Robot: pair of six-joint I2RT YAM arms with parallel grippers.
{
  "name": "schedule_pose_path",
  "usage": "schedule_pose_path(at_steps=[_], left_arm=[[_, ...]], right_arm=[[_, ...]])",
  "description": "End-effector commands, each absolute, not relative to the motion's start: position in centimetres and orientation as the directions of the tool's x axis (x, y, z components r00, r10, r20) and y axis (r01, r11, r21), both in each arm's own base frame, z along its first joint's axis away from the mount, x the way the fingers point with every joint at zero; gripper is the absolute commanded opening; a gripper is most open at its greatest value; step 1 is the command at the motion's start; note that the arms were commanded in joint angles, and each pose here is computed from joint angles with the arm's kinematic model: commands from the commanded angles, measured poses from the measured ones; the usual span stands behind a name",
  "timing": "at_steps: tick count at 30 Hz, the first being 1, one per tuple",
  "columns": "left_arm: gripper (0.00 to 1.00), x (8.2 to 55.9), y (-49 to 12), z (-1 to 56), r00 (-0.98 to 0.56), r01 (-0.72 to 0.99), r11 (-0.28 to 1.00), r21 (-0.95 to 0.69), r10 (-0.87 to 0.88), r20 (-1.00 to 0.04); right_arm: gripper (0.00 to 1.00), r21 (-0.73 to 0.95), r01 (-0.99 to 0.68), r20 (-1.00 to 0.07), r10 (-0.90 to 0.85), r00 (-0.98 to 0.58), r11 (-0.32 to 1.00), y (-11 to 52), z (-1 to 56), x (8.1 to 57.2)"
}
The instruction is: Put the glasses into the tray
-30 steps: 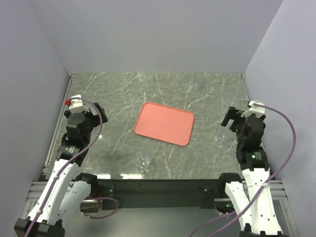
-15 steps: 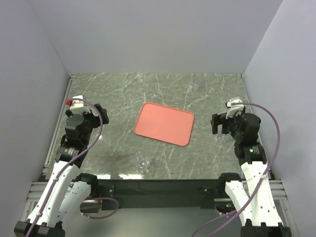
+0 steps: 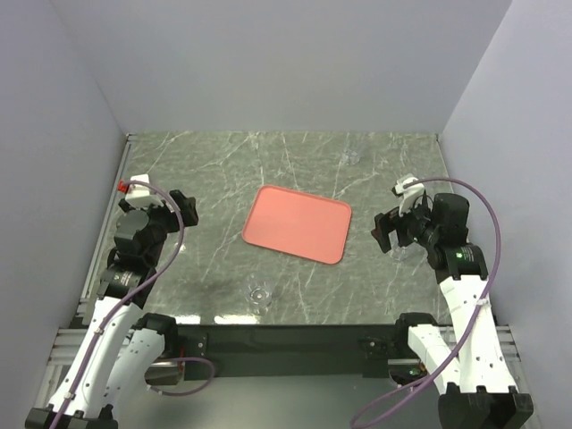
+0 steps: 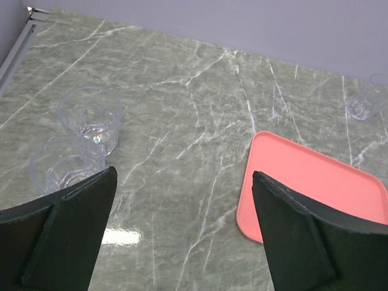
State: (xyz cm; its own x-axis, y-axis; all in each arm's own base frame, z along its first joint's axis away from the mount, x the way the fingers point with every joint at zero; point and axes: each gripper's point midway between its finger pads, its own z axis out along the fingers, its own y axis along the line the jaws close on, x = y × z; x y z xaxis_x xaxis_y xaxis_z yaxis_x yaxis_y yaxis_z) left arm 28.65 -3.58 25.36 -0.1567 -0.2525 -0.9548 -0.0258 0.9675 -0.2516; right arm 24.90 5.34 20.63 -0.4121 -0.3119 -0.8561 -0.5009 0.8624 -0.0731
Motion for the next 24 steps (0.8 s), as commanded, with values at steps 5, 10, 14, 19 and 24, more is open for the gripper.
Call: schedule_pose_path(at_steps=[5,10,14,19,24], left_arm=[[0.99,28.4,-4.1,27.7,-0.099,0.017,0.962,-0.271,-0.268,-0.958],[0.99,28.6,-4.2,27.4,-0.113,0.020,0.964,-0.267,-0.263,-0.958],[0.99,28.6,-4.1,27.2,-0.116,0.015,0.964,-0.265,-0.262,-0.958],[0.99,28.9,-4.8,27.0,-0.132,0.044,0.962,-0.271,-0.263,-0.956],[0.99,29.0,-5.2,26.8,-0.149,0.058,0.960,-0.273,-0.262,-0.953]], right_arm=[[0.98,-0.012,-0.558,-0.813,-0.333,-0.478,0.830,6.0,19.4,24.4],[0.97,-0.047,-0.464,-0.792,-0.316,-0.522,0.885,4.0,18.7,25.4],[0.90,-0.022,-0.365,-0.783,-0.243,-0.572,0.931,1.7,19.0,26.1],[0.66,-0.030,-0.160,-0.745,-0.129,-0.654,0.987,-2.4,17.5,26.1],[0.56,-0.039,-0.030,-0.728,-0.049,-0.684,0.999,-4.7,15.8,25.9]])
